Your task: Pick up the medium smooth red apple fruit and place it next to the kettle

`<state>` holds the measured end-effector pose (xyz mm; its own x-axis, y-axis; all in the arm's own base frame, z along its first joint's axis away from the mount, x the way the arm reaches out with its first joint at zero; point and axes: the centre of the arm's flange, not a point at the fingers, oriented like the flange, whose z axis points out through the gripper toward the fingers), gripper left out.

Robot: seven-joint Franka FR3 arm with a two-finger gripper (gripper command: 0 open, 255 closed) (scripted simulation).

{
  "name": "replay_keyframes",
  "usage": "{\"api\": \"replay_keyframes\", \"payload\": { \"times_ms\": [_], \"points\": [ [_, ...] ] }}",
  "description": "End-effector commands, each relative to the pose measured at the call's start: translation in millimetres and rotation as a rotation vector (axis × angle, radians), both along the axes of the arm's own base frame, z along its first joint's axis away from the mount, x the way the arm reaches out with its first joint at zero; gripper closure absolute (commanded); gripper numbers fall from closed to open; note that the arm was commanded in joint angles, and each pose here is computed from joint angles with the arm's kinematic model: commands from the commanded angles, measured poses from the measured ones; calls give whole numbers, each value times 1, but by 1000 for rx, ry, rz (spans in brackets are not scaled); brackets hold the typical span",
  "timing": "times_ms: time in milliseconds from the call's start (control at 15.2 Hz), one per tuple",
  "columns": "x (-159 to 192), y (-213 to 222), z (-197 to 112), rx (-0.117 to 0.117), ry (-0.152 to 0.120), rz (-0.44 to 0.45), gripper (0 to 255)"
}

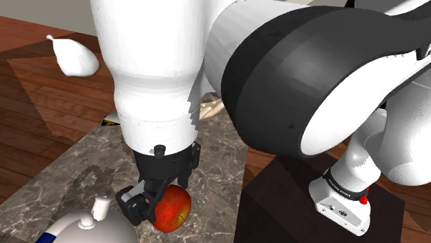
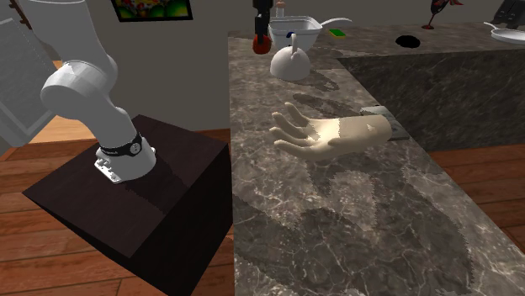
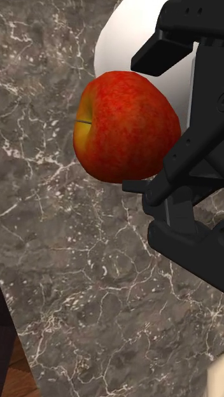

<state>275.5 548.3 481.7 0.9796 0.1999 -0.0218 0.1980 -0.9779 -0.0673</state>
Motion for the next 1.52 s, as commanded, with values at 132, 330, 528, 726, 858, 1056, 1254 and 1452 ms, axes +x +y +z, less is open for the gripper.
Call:
{"api": "replay_keyframes", "payload": {
  "times_ms": [132,330,528,726,858,1056,1254,1452],
  "points": [
    [1,0,-22,0,0,0,255],
    [1,0,-38,0,0,0,255],
    [1,0,-54,0,0,0,255],
    [1,0,-69,0,0,0,255],
    [1,0,-80,0,0,0,255],
    [1,0,-96,0,0,0,255],
    [1,0,-112,0,0,0,255],
    [1,0,-127,0,0,0,255]
  ]
}}
